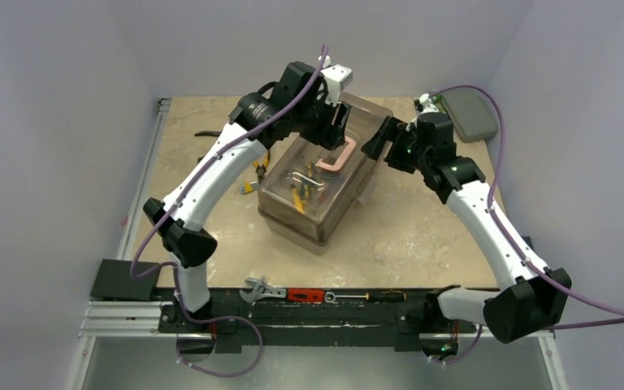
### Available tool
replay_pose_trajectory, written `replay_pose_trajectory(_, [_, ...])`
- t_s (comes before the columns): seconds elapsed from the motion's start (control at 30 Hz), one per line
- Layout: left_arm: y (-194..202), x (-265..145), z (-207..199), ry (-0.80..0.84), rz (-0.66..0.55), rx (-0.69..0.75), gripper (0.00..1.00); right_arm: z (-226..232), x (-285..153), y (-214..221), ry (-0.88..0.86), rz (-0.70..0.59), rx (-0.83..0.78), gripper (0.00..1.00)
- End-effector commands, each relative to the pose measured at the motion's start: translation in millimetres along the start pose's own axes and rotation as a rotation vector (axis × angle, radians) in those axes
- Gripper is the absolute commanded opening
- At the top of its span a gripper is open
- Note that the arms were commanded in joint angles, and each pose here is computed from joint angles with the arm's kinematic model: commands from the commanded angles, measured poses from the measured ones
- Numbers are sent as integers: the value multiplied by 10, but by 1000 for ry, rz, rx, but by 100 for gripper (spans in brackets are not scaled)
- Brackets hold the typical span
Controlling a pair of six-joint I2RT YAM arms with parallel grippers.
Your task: Pack the tool kit
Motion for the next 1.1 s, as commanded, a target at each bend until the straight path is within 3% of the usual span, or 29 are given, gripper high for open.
replay_pose_trajectory(0.0, [20, 106, -202, 236, 132, -173, 58, 31, -141, -71, -16, -84, 31, 81])
replay_pose_trajectory(0.17, [47, 226, -96, 274, 172, -257, 57, 10, -267, -67, -2, -115, 36, 81])
replay_pose_trajectory(0.53, [265, 636, -103, 331, 307, -298, 58, -35, -335, 25, 2, -105, 40, 81])
replay_pose_trajectory(0.77, [450, 808, -79, 242, 392, -293, 59, -76, -352, 56, 25, -103, 45, 82])
replay_pose_trajectory(0.97, [490, 914, -268, 539, 476, -420, 56, -112, -273, 113, -7, -51, 56, 82])
replay_pose_trajectory(1.07, [411, 881, -226, 636, 449, -481, 52, -102, -212, 129, -76, -3, 70, 79])
Point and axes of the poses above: each gripper's point midway between its finger pads, its own x axis out along the fingers, its own z axis along the line the jaws close on, y = z × x, the point moved 7 cm from there along -x, back along the fingers, and after that the axes turned 3 degrees about -x, right-handed, at the moved point
